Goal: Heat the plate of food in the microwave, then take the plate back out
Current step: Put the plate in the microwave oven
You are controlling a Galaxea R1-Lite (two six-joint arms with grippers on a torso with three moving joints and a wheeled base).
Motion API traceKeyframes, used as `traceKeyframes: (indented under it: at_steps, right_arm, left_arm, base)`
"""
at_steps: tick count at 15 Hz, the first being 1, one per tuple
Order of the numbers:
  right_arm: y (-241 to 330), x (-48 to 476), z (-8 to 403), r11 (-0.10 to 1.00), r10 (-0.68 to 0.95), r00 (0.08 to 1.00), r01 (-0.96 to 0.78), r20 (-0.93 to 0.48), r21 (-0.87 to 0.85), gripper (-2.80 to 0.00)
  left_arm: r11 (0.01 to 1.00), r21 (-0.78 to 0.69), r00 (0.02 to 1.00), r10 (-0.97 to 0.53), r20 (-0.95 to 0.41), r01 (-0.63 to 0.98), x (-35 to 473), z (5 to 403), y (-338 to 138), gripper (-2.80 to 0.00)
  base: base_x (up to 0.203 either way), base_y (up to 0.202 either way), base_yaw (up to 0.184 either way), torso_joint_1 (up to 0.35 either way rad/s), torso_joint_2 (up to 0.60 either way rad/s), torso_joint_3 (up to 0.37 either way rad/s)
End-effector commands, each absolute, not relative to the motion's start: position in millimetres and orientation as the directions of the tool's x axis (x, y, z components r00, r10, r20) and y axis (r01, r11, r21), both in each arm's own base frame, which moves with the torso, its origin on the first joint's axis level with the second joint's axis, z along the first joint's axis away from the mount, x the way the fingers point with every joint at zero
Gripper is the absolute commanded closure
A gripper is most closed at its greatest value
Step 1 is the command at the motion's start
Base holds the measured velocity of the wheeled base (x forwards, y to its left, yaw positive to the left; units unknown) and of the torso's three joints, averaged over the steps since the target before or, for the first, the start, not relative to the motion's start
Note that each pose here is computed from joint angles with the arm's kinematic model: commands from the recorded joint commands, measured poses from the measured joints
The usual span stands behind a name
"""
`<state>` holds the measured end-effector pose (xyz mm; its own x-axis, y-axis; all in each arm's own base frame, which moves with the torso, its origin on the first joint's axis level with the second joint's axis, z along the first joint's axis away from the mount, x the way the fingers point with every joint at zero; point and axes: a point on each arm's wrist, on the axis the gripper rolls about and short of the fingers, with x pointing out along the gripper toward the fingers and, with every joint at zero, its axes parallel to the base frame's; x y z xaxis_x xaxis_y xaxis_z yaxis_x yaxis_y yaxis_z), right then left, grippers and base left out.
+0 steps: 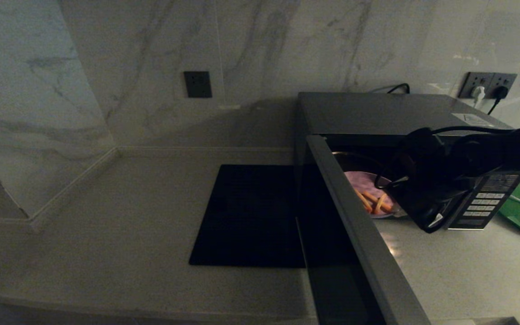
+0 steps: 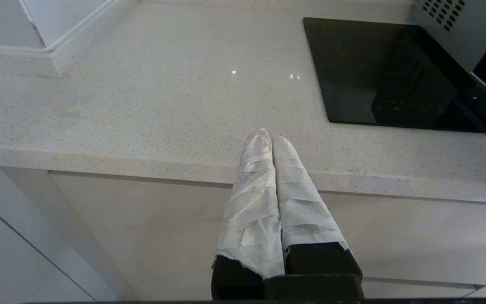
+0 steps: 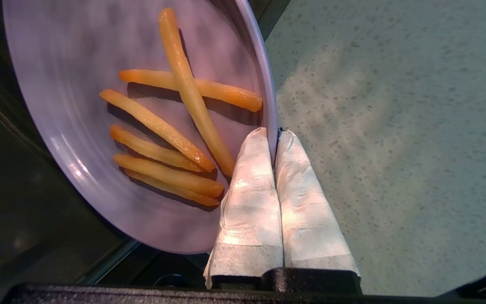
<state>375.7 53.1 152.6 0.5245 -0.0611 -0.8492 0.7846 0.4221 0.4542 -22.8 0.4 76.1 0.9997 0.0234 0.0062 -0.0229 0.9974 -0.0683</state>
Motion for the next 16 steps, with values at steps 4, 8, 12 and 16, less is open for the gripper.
traceKeyframes:
  at_steps: [4, 8, 12, 16]
  right_arm:
    - [56.1, 383.6, 141.5, 0.423, -0.063, 0.506, 0.794, -0.86, 0.437, 0.0]
    - [55.9, 386.7, 143.2, 0.422, -0.065, 0.517, 0.79, -0.854, 0.446, 0.0]
    - [50.0, 389.7, 148.2, 0.408, -0.072, 0.532, 0.788, -0.844, 0.462, 0.0]
    - [48.4, 389.5, 150.5, 0.406, -0.075, 0.537, 0.786, -0.84, 0.467, 0.0]
  left_arm:
    - [0.997, -0.069, 1.0, 0.026, 0.008, -0.025, -22.8, 76.3, 0.4, 0.0]
    - [0.997, -0.069, 1.0, 0.026, 0.006, -0.026, -22.8, 76.1, 0.4, 0.0]
    - [0.997, -0.069, 1.0, 0.025, 0.006, -0.024, -22.7, 76.2, 0.4, 0.0]
    - [0.997, -0.069, 1.0, 0.025, 0.006, -0.025, -22.8, 76.1, 0.5, 0.0]
  base:
    - [0.0, 0.0, 0.0, 0.0, 0.0, 0.0]
    - [0.0, 0.0, 0.0, 0.0, 0.0, 0.0]
    - [0.0, 0.0, 0.0, 0.0, 0.0, 0.0]
    - [0.0, 0.0, 0.0, 0.0, 0.0, 0.0]
